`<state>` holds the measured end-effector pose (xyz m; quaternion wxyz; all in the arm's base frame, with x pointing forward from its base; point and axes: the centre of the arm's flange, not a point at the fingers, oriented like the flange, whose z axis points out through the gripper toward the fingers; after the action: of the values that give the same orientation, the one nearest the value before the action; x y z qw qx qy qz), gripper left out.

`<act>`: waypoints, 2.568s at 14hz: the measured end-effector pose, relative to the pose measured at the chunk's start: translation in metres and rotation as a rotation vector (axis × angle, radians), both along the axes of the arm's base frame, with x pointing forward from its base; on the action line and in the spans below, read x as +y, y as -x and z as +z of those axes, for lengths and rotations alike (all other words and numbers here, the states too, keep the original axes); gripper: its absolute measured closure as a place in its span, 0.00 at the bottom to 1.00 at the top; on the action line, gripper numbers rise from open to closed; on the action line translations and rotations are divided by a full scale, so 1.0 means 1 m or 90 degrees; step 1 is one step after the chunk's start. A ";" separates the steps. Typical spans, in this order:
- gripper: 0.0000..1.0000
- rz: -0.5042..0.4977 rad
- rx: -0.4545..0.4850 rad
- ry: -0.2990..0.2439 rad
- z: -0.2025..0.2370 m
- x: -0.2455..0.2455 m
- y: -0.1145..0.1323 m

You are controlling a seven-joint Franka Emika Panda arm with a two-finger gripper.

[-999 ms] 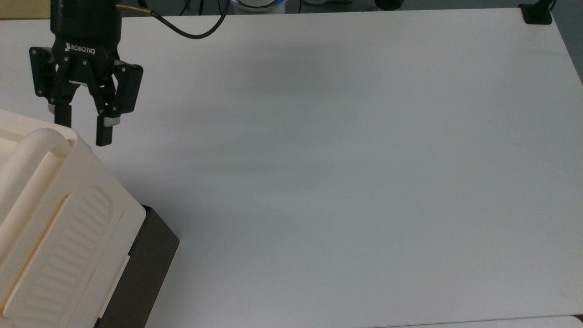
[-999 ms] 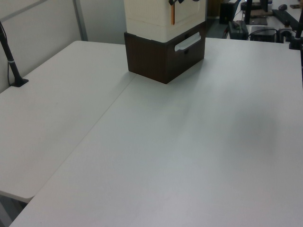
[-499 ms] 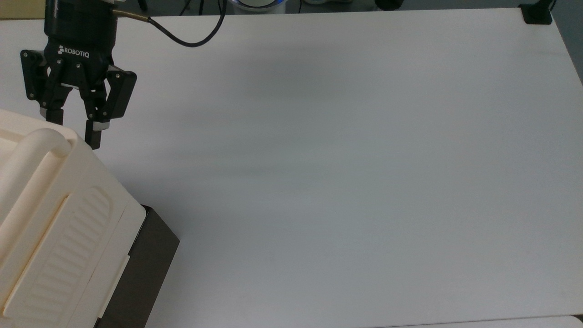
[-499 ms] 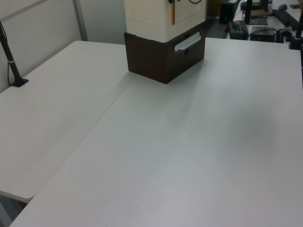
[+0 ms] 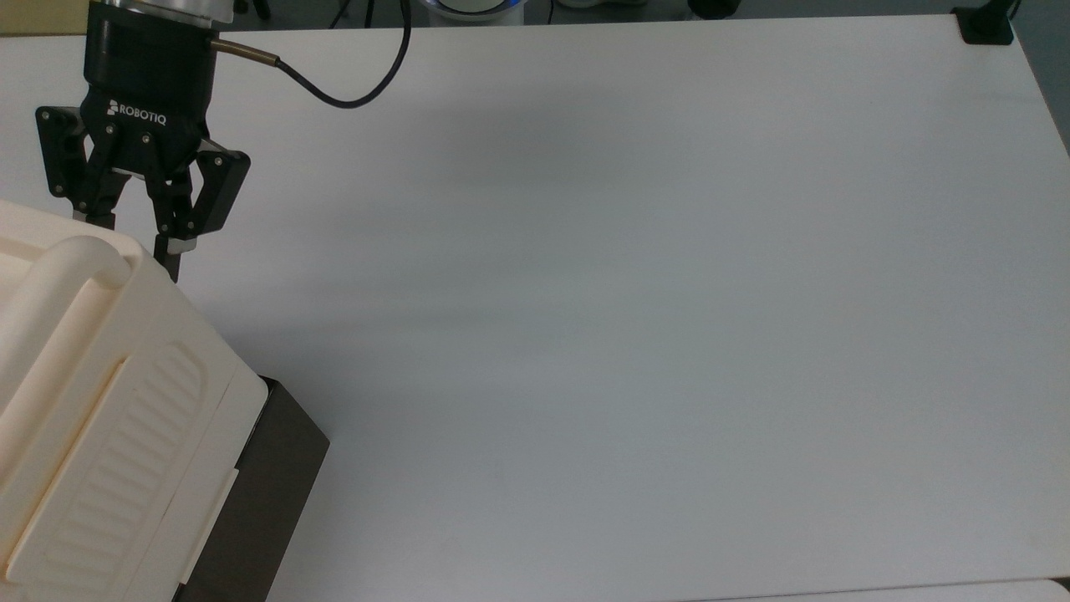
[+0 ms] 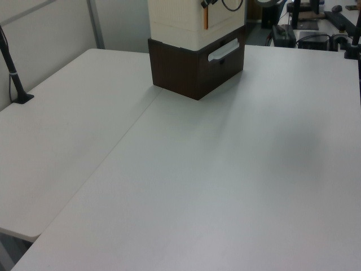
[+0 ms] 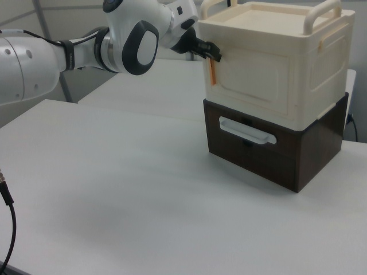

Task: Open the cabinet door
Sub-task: 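Close the gripper on the orange handle strip of the door, then pull the door edge outward, swinging the door open on its hinge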

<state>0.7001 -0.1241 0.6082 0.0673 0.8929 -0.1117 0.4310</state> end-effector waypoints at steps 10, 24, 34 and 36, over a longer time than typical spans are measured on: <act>0.87 0.007 0.002 0.001 -0.001 0.007 -0.001; 0.87 0.007 0.063 -0.016 0.009 0.007 0.020; 0.49 0.052 0.248 -0.031 0.020 -0.036 0.075; 0.28 0.066 0.288 -0.030 0.019 -0.055 0.089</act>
<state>0.6106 -0.1794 0.6274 0.0475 0.9726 -0.0574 0.2203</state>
